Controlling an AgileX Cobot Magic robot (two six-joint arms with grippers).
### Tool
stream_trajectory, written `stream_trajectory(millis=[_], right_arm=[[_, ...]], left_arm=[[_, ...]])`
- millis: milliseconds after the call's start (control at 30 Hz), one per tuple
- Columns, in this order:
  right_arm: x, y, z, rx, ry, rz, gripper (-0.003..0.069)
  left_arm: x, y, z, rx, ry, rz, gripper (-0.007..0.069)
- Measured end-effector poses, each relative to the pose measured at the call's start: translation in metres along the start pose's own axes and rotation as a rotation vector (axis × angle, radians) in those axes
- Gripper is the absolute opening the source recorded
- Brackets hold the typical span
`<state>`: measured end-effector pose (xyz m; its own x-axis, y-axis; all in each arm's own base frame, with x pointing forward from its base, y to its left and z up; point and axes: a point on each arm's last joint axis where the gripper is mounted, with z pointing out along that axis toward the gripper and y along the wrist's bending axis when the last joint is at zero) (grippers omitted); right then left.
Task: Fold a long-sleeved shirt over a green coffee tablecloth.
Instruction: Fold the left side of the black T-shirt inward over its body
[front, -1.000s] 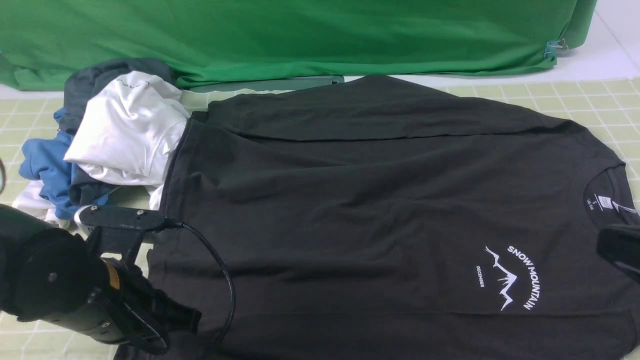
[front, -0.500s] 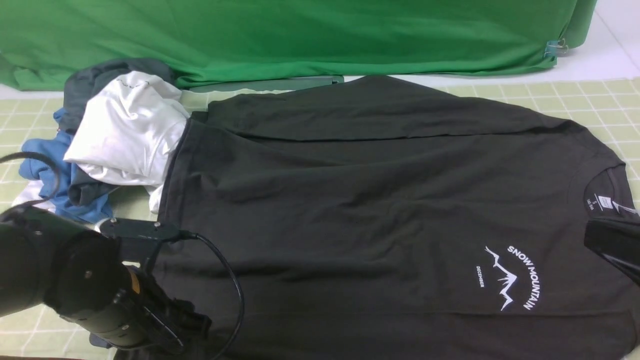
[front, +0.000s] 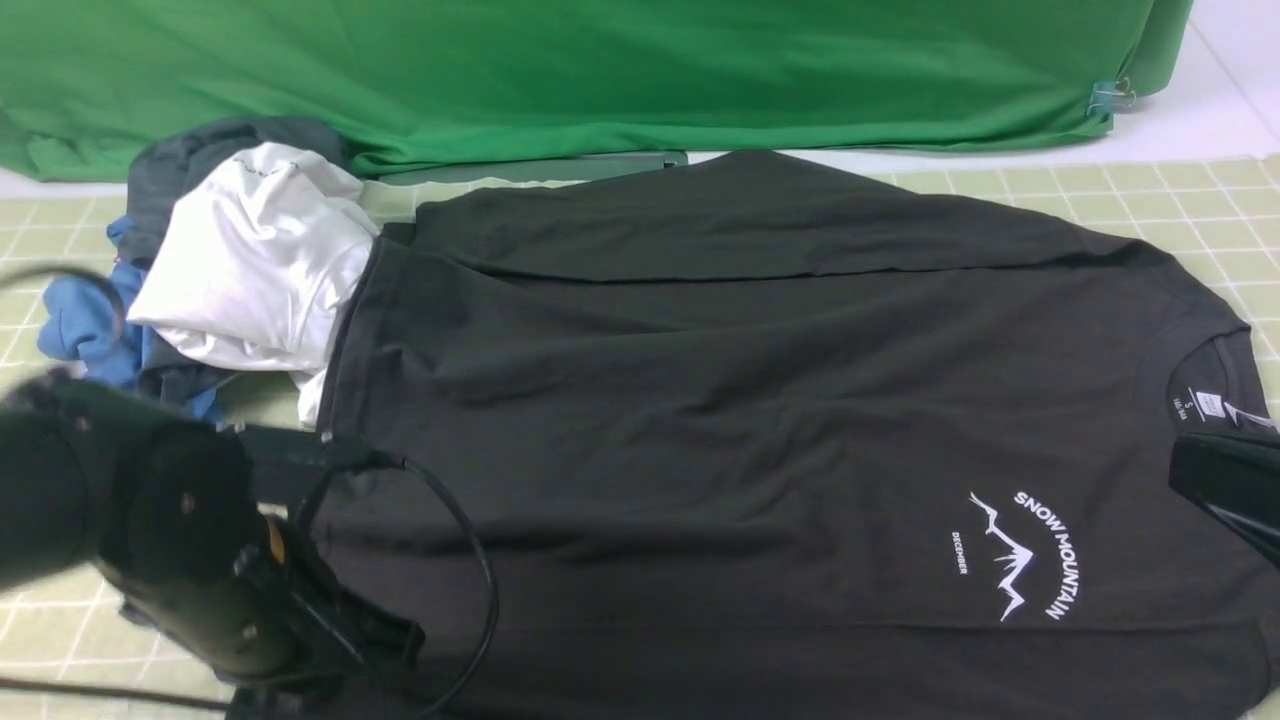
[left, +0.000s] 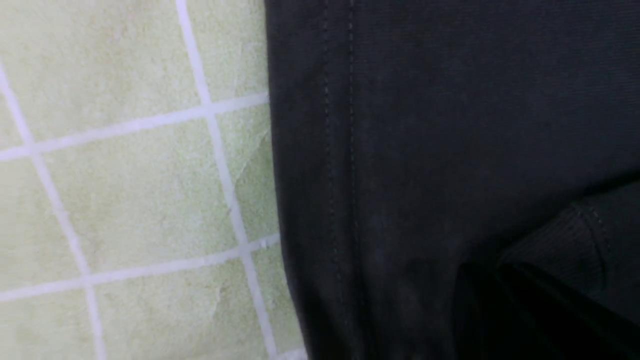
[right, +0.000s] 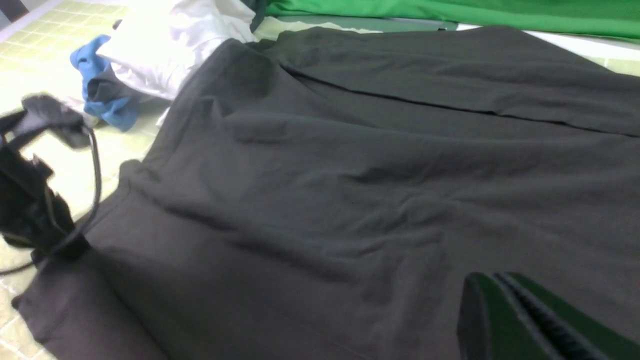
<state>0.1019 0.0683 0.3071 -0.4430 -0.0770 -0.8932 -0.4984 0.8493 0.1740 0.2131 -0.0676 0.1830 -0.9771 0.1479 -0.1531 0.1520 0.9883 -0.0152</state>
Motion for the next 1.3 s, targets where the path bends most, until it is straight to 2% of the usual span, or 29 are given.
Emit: stream_trajectory(millis=[67, 200, 367, 567, 900, 1000, 1200, 1300], right_arm=[[0.0, 0.0, 0.0, 0.0, 0.0, 0.0, 0.0009], [0.0, 0.0, 0.0, 0.0, 0.0, 0.0, 0.0009], [0.0, 0.0, 0.0, 0.0, -0.002, 0.0, 0.0009], [0.0, 0.0, 0.0, 0.0, -0.004, 0.0, 0.0009], [0.0, 0.0, 0.0, 0.0, -0.004, 0.0, 0.0024], [0.001, 0.0, 0.0, 0.001, 0.007, 0.006, 0.0027], [0.014, -0.001, 0.003, 0.013, 0.167, 0.026, 0.0036], [0.017, 0.0, 0.008, 0.027, 0.352, 0.035, 0.0066]], left_arm=[[-0.005, -0.001, -0.011, 0.003, -0.022, 0.011, 0.0016], [-0.03, -0.004, -0.063, 0.028, -0.2, 0.034, 0.0016], [-0.057, -0.007, -0.104, 0.032, -0.353, 0.078, 0.0016], [-0.093, -0.005, -0.128, -0.055, -0.454, 0.132, 0.0016], [-0.15, 0.0, -0.09, -0.233, -0.393, 0.188, 0.0016], [-0.159, 0.0, -0.078, -0.25, -0.372, 0.195, 0.0016], [-0.167, -0.002, -0.059, -0.254, -0.338, 0.207, 0.0023], [-0.169, -0.002, -0.056, -0.259, -0.349, 0.204, 0.0069]])
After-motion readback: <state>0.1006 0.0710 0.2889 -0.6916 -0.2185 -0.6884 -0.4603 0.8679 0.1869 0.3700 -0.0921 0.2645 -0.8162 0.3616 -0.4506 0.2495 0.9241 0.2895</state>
